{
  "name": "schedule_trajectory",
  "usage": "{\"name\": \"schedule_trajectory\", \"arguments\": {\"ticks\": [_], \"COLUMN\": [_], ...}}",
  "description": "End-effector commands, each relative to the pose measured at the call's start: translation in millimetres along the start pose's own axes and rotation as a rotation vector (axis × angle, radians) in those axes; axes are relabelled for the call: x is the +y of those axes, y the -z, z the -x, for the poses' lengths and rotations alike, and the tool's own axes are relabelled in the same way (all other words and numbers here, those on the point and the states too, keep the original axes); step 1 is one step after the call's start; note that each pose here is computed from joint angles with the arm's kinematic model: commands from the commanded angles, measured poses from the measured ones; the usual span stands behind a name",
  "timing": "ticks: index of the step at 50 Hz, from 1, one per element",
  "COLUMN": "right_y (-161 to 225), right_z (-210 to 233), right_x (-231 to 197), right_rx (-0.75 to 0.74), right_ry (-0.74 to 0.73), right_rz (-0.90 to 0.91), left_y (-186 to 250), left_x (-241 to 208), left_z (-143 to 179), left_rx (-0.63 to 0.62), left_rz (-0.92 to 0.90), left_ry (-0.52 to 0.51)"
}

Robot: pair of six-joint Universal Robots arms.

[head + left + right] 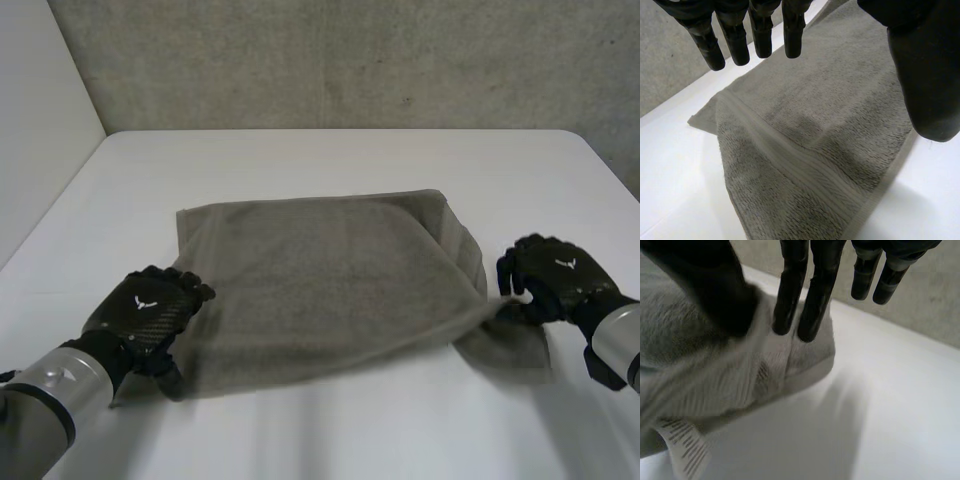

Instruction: Fold the towel.

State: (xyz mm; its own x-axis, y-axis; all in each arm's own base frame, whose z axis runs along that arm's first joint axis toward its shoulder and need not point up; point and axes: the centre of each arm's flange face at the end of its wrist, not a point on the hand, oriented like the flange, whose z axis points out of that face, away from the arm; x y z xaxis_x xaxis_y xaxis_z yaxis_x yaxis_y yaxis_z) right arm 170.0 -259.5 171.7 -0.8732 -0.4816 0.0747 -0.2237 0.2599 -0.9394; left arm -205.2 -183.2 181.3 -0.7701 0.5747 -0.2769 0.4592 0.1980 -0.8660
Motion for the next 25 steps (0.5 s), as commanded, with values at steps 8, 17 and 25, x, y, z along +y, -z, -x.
{"name": "schedule_trajectory", "arguments": {"ticks": [8, 17, 25], "right_y": [-15, -24, -39], "right_z": [5, 3, -6], "right_x": [-27, -28, -30], "right_rx": [-0.047, -0.034, 0.007], "right_ry": [-0.079, -0.095, -0.158], "right_rz": [-0.098, -0.098, -0.109], "left_y": [-20, -27, -26], "left_x": [6, 15, 25], "left_z": [-20, -39, -57], "left_rx": [-0.021, 0.026, 0.086], "left_rz": [-0.019, 0.013, 0.04], "left_ry": [-0.042, -0.065, -0.084]}}
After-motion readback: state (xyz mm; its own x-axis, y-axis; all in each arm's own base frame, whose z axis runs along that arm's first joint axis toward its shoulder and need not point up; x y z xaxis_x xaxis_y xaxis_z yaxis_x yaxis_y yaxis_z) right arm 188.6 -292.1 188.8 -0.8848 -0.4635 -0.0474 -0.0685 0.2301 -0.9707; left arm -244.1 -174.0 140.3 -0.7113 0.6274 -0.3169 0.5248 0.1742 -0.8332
